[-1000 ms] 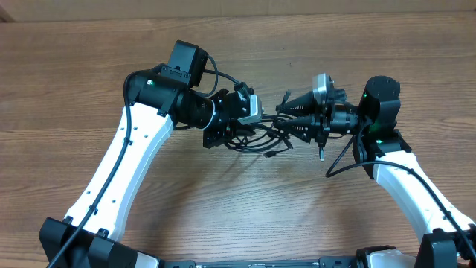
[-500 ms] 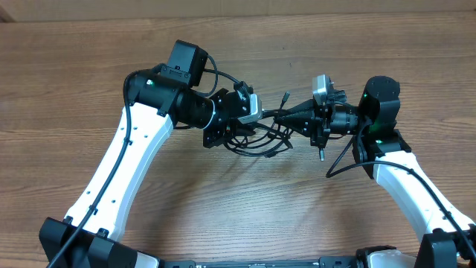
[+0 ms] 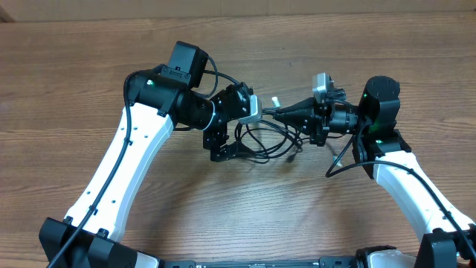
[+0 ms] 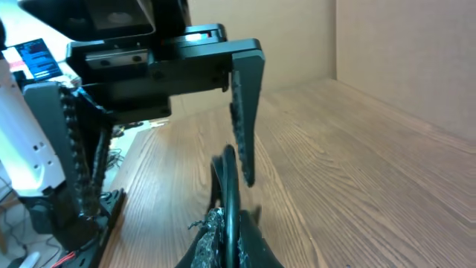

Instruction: Untangle cables

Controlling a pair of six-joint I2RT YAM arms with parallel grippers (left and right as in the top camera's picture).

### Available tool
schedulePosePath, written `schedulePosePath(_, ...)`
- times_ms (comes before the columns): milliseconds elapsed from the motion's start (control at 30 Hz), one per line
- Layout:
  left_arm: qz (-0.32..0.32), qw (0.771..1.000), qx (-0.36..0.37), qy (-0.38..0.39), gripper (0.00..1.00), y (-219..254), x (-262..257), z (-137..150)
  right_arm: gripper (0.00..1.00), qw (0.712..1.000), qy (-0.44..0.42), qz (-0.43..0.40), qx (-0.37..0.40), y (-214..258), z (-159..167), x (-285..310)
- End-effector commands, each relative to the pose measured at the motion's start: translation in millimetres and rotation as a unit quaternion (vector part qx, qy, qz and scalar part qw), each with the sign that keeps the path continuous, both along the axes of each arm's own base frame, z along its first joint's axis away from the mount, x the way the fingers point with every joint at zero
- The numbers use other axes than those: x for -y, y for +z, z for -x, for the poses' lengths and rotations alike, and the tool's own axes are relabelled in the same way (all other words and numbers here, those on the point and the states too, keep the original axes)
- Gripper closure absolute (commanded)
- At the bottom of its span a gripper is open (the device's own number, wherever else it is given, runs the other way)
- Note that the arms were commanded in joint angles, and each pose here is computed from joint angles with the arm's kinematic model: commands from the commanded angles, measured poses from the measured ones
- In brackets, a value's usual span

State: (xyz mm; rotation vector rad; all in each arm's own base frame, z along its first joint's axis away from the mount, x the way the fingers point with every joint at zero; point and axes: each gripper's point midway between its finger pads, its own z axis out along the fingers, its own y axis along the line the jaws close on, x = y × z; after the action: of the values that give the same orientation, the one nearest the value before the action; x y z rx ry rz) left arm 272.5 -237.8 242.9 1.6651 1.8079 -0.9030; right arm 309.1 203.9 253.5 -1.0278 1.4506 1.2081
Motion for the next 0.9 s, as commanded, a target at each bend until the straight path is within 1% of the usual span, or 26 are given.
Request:
schedulePosePath(0,0.013,1.000,-0.011,0.005,0.01,10,5,2,0.96,1.000,-0.023,0.004,0.004,1,-10,2)
schedulePosePath(333,0.000,0.999,-0.052,0.011,0.00,6,0,15,0.96,0.995,-0.095,0.018,0.005,-4,-33,9)
schedulePosePath(633,-0.015,0.996,-0.087,0.011,0.00,3,-5,28,0.96,0.995,-0.097,0.013,0.018,2,-35,10)
schedulePosePath(867,-0.035,0.995,-0.093,0.016,0.01,-3,-10,30,0.96,0.993,-0.114,-0.024,0.019,27,-42,20)
